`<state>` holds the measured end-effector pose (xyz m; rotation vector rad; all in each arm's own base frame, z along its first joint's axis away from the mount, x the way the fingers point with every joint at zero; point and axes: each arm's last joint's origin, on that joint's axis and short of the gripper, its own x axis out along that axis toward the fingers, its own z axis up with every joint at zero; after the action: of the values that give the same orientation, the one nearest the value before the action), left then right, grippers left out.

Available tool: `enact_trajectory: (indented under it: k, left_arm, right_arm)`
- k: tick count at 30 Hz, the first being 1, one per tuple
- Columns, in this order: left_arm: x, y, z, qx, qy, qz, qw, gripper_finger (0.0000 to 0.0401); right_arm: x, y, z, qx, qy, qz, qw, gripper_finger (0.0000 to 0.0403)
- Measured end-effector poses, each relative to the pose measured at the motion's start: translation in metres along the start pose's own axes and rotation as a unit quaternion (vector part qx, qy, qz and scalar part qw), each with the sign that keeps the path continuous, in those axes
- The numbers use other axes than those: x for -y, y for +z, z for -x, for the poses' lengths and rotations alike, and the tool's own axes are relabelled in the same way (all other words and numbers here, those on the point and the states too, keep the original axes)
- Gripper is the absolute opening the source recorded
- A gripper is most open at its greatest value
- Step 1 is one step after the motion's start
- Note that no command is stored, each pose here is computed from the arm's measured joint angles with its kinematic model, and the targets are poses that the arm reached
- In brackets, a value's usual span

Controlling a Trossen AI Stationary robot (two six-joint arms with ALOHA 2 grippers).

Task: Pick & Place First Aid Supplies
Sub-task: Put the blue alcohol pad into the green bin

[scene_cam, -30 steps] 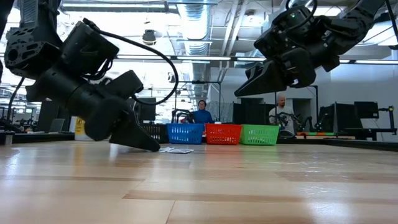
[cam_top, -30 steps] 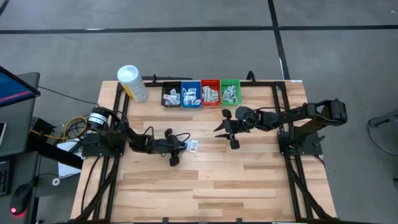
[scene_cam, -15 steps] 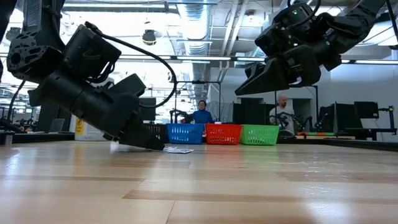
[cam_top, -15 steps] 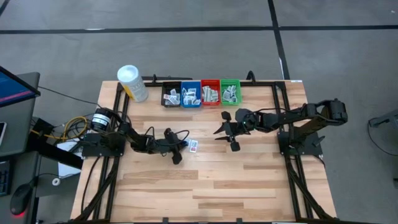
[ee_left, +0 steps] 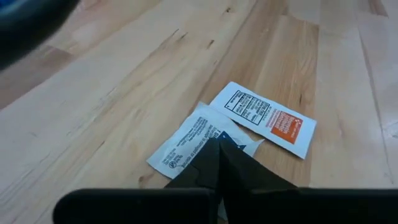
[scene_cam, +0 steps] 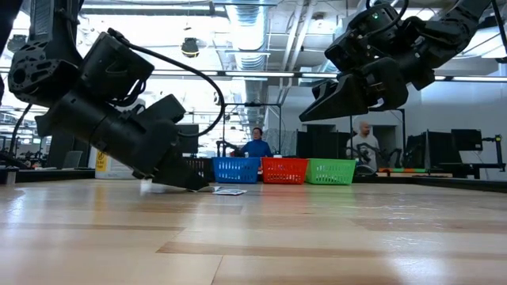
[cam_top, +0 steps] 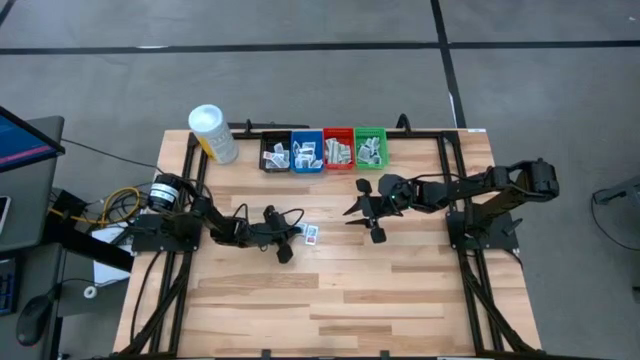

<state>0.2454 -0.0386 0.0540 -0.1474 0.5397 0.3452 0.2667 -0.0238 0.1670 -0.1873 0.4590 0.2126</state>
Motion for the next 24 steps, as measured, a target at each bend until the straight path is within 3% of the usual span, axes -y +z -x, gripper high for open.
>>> enact_trajectory:
  k: [9,17,24]
  left_arm:
    - [0.01,0.015,-0.006,0.044,-0.015,-0.03,0.998,0.0004]
    - [0.041,0.042,-0.013,0.101,-0.049,-0.096,0.989,0.0004]
    - [0.042,0.046,-0.014,0.111,-0.046,-0.095,0.988,0.0005]
  right_arm:
    - [0.0,0.0,0.0,0.0,0.0,0.0,1.0,0.0118]
    - [0.0,0.0,0.0,-0.002,0.001,-0.001,1.0,0.0118]
    - [0.0,0.0,0.0,-0.002,0.0,0.0,1.0,0.0118]
